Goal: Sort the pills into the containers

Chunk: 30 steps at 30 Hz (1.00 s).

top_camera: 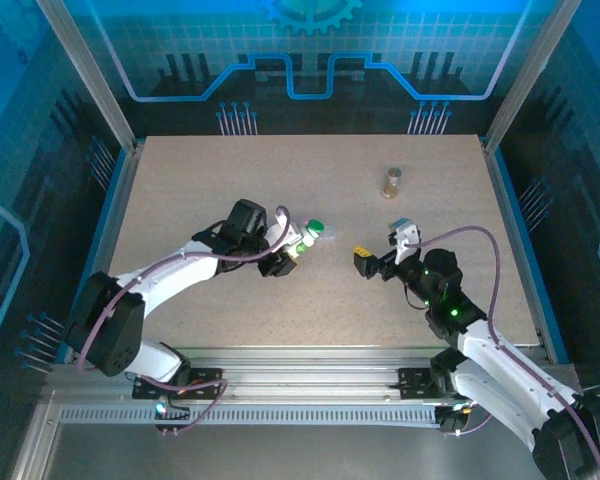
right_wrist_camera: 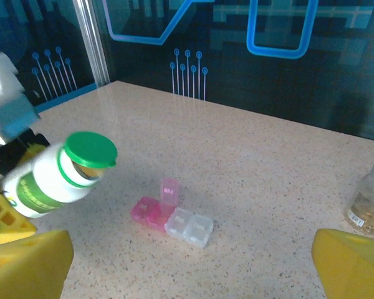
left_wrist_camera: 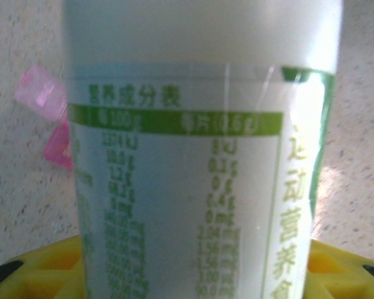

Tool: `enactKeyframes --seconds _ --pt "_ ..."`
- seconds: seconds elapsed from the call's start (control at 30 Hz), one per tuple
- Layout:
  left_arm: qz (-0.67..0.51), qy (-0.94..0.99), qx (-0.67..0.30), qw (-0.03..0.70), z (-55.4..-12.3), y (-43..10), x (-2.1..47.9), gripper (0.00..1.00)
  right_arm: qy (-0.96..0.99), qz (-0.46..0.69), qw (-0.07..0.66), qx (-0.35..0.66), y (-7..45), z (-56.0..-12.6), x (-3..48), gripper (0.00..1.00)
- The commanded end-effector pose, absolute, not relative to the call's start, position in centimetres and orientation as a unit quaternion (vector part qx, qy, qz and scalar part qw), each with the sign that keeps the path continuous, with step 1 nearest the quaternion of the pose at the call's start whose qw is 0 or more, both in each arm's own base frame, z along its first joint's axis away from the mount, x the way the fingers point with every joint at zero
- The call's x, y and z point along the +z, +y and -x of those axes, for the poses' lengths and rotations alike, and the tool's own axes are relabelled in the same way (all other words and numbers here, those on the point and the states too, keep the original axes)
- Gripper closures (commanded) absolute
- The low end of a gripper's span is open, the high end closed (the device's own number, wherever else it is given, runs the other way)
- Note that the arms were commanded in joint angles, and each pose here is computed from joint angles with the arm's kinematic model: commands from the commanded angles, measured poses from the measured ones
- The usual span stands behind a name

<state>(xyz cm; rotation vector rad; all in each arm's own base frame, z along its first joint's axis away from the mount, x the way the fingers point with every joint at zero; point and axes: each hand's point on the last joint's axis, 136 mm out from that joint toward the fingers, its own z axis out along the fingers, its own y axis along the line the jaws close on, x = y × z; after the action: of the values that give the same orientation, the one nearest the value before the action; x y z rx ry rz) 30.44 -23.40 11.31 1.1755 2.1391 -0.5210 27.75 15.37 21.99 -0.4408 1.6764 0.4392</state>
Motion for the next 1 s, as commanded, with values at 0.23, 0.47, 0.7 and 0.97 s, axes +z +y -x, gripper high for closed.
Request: enactKeyframes --seconds 0.23,0.47,0.7,0.97 --pt "-0.465 0.828 -0.184 0.253 -32.2 -21.6 9.8 1.0 0.723 0.161 0.644 0.192 14.5 -28.1 22.9 0.01" --pt "-0.473 0.843 -0.162 0.2 -32.9 -20.7 7.6 1.0 0.724 0.162 0.642 0.193 14.5 -28.1 22.7 0.01" --pt "-0.472 0.85 -0.155 0.176 -33.6 -20.7 6.6 1.0 0.726 0.162 0.639 0.198 14.7 -28.2 22.5 0.01" --pt "-0.477 0.857 -0.139 0.14 -34.0 -20.2 5.9 1.0 0.725 0.164 0.638 0.202 14.8 -28.1 22.5 0.01"
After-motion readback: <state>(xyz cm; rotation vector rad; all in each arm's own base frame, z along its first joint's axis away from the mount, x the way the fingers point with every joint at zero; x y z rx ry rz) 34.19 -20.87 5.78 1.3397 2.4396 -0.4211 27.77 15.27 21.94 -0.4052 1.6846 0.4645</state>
